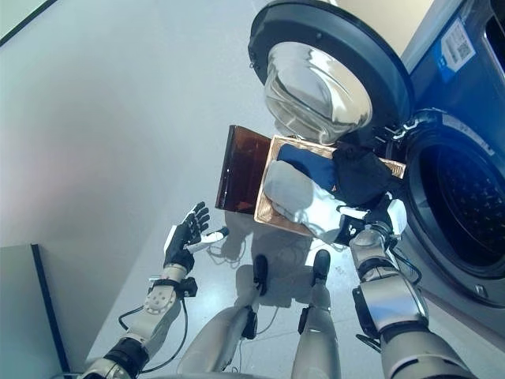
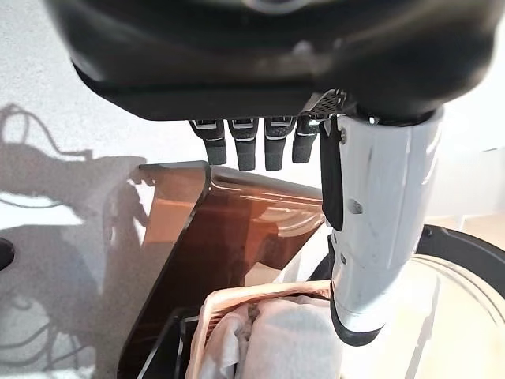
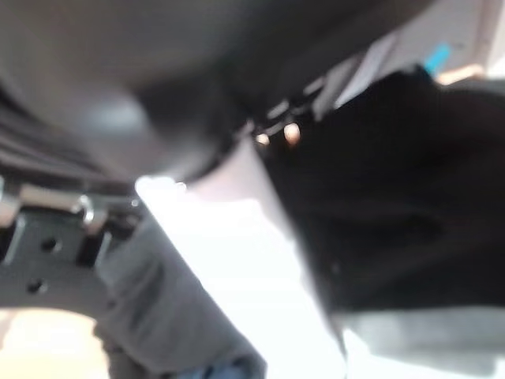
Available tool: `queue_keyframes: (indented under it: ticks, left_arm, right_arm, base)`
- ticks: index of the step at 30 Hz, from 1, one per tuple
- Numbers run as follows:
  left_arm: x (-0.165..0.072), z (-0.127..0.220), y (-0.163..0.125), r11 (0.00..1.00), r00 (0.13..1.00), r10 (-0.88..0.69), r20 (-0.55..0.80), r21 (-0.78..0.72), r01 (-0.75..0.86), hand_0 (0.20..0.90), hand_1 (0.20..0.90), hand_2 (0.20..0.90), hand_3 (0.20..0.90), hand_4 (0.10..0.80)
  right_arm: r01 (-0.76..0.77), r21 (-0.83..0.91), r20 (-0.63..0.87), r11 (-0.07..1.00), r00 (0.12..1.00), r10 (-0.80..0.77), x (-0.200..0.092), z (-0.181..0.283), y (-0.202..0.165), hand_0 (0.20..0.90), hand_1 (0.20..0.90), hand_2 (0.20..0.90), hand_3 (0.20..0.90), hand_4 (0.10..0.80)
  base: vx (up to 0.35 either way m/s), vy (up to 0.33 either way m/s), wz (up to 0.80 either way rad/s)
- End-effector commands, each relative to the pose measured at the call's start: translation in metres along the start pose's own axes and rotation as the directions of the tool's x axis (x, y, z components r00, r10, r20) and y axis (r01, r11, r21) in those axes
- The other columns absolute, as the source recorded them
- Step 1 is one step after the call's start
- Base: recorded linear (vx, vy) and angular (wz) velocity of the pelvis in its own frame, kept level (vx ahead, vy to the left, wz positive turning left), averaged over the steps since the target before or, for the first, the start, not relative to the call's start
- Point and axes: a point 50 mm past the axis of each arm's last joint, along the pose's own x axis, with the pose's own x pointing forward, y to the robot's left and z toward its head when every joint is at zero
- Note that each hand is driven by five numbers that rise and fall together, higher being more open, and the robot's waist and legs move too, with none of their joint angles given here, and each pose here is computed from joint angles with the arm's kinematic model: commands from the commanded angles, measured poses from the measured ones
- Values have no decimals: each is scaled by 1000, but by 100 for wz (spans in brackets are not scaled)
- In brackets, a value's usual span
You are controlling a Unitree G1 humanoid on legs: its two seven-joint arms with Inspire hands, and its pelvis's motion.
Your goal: Pick up the clothes and place them into the washing machine
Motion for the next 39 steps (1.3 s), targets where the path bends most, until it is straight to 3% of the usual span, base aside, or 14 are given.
queue_keyframes:
  ticks: [1, 7, 8, 9, 10, 12, 39]
  left_arm:
    - [9, 37, -6, 998, 979, -55, 196, 8, 54, 900, 900, 900, 900, 800]
    - [8, 35, -6, 998, 980, -56, 190, 8, 55, 900, 900, 900, 900, 800]
    - [8, 34, -6, 998, 981, -58, 184, 15, 56, 900, 900, 900, 900, 800]
    - [7, 34, -6, 998, 981, -59, 182, 17, 57, 900, 900, 900, 900, 800]
    - [7, 34, -6, 998, 982, -59, 182, 17, 57, 900, 900, 900, 900, 800]
    - [7, 33, -5, 998, 982, -62, 178, 17, 60, 900, 900, 900, 900, 800]
    - [0, 6, 9, 1000, 998, 0, 61, -5, 0, 900, 900, 900, 900, 800]
  right_arm:
    - [7, 32, 89, 999, 996, -9, 5, 37, -2, 900, 900, 900, 900, 800]
    - [-18, 65, 82, 998, 997, 13, 2, 38, 5, 900, 900, 900, 900, 800]
    - [-29, 76, 79, 997, 997, 23, 1, 37, 7, 760, 760, 760, 760, 700]
    - [-36, 82, 76, 996, 997, 30, 1, 37, 8, 475, 475, 475, 475, 496]
    - [-36, 82, 76, 996, 997, 30, 1, 37, 8, 439, 439, 439, 439, 471]
    - [-53, 96, 73, 994, 996, 46, 0, 36, 11, 200, 200, 200, 200, 300]
    - [-20, 158, 31, 987, 999, 16, 2, 7, -3, 200, 200, 200, 200, 300]
  base:
    - [0, 0, 0]
    - [-3, 2, -1]
    - [-17, 12, -4]
    - [-18, 12, -4]
    - [0, 0, 0]
    - [0, 0, 0]
    - [6, -7, 0]
